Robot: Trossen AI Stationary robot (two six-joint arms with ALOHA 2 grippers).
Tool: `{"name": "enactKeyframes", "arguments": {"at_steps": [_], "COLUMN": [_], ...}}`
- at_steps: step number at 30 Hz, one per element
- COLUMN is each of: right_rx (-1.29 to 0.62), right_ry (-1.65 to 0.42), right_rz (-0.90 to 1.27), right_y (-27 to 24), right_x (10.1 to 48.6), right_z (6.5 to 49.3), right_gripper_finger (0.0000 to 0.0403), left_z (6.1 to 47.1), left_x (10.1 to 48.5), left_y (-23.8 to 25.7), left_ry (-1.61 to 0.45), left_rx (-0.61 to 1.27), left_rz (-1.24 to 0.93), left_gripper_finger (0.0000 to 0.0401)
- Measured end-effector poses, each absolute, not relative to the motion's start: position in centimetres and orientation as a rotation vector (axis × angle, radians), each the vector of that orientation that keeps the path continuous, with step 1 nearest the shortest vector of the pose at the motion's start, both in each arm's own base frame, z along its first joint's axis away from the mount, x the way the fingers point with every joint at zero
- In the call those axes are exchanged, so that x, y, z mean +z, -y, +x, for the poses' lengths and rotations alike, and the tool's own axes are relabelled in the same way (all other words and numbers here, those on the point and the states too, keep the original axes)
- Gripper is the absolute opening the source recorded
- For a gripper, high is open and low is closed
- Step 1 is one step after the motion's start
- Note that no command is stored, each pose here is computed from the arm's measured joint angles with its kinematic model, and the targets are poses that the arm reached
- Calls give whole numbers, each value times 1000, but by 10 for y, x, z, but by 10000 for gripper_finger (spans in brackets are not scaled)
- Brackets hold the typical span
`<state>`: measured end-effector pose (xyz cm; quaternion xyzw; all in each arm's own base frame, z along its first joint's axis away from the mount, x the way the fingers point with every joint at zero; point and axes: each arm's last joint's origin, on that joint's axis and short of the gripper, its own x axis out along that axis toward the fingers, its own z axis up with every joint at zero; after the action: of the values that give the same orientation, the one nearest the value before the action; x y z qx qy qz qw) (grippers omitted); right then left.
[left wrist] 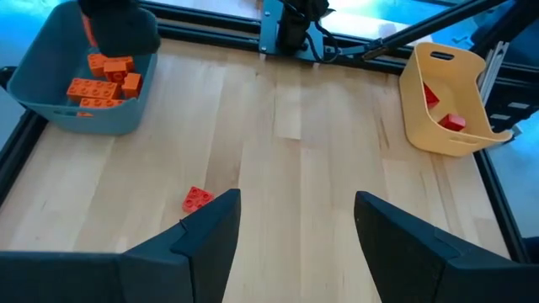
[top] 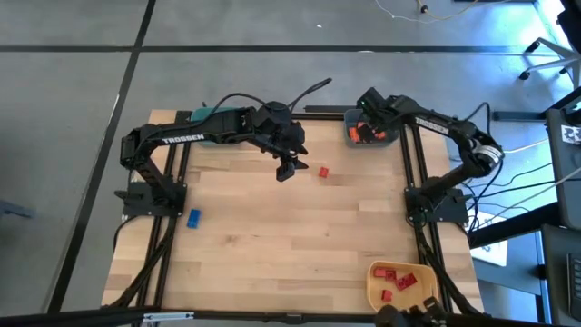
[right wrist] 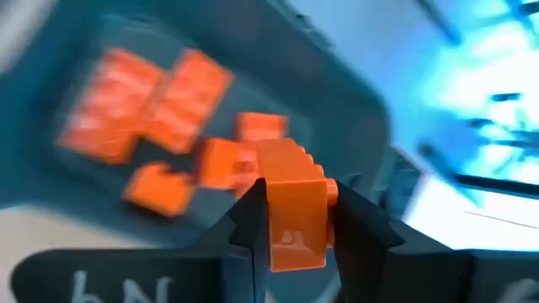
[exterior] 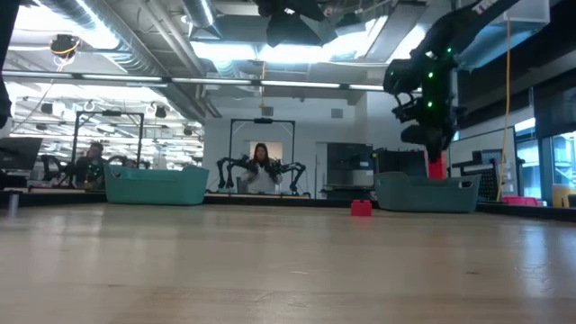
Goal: Sort & place blocks by color
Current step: Put the orange game piece into the blue bin
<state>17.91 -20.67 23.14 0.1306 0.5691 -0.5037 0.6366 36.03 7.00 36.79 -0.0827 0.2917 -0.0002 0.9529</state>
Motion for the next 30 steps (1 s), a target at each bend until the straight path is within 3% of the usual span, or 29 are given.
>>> {"name": "enactKeyframes", "arguments": {"at_steps": [4,15,20,30], "right_rx": [-1179,-1032,-989,-1000], "right_ry": [-1350,-1471,-1458,-1431], "right_rz": [209,291,329,356], "right_y": [215,227,228,228], "right_x": [220,174,170,170], "right_z": [185,200,203,203], "right_gripper_finger": [94,94,97,190], "left_z": [360,360,360,360], "left_x": [368,368,368,368], "left_y": [-70,-70,-70,-70], "left_ry": [-593,-594,-595,-595], "left_rx": [-1,-8,-8,-7], "left_rz": [-168,-146,-147,-147], "left_gripper_finger": [224,224,224,224]}}
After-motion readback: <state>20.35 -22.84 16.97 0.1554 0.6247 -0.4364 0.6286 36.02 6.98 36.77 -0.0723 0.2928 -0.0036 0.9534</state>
